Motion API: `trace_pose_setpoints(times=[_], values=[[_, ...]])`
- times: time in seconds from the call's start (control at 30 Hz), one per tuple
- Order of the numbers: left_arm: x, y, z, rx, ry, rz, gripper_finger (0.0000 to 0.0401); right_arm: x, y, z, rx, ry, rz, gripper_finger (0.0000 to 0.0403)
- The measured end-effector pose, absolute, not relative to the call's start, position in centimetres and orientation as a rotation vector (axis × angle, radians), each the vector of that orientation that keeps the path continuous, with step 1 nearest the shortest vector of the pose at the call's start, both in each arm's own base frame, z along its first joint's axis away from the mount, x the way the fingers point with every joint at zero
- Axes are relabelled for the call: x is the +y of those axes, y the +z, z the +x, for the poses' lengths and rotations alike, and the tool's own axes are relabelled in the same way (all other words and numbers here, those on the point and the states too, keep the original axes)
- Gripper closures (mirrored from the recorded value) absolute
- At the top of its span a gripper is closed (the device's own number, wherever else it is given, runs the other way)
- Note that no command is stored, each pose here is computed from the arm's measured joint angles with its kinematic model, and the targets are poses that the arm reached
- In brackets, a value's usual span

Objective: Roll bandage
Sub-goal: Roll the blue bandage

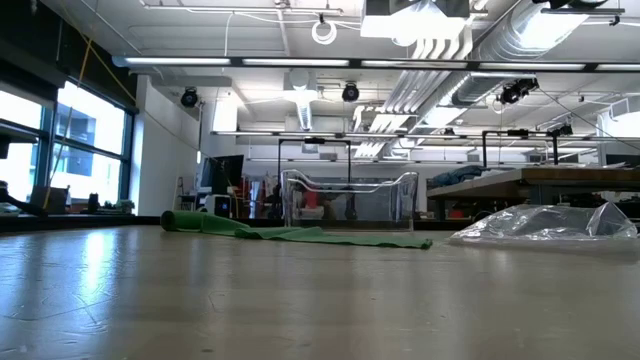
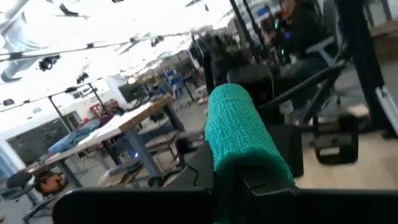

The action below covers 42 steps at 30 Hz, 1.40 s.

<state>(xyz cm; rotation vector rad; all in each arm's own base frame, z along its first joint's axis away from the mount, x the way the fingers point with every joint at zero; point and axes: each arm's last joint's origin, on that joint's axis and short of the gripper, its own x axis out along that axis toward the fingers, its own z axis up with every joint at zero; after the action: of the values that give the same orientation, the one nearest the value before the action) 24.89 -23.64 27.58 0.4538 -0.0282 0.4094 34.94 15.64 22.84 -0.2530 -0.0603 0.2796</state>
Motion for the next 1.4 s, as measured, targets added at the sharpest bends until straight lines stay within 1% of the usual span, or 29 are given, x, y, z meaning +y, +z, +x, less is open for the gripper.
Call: trace_pose_setpoints(times=[0.2,0.33,0.47,0.77,0.97,1.07,1.2,1.3,1.4], values=[[-23.3,26.4,25.4,0.052,0.468,0.447,0.0397,14.8,22.1,35.3,0.029,0.292,-0.122,0.0403],[-23.2,26.1,25.3,0.092,0.514,0.484,0.0396,14.4,21.9,35.5,0.065,0.361,-0.026,0.0403],[-23.1,26.1,25.4,0.109,0.532,0.511,0.0396,14.3,22.4,35.5,0.029,0.424,0.015,0.0403],[-23.1,26.0,25.4,0.107,0.516,0.522,0.0395,14.5,24.3,35.3,-0.158,0.518,0.104,0.0403],[-23.2,25.6,25.5,0.11,0.495,0.5,0.0395,14.4,24.5,35.2,-0.17,0.519,0.146,0.0398],[-23.1,24.8,25.6,0.127,0.489,0.471,0.0395,14.4,24.5,35.2,-0.164,0.515,0.157,0.0381],[-22.7,23.5,25.8,0.159,0.474,0.404,0.0395,14.2,24.0,35.4,-0.113,0.486,0.163,0.0336],[-22.4,22.4,25.8,0.189,0.476,0.345,0.0395,13.8,23.2,35.7,-0.029,0.379,0.169,0.0301],[-21.9,21.4,25.6,0.215,0.493,0.274,0.0395,13.3,22.2,35.9,0.063,0.273,0.147,0.0277]])
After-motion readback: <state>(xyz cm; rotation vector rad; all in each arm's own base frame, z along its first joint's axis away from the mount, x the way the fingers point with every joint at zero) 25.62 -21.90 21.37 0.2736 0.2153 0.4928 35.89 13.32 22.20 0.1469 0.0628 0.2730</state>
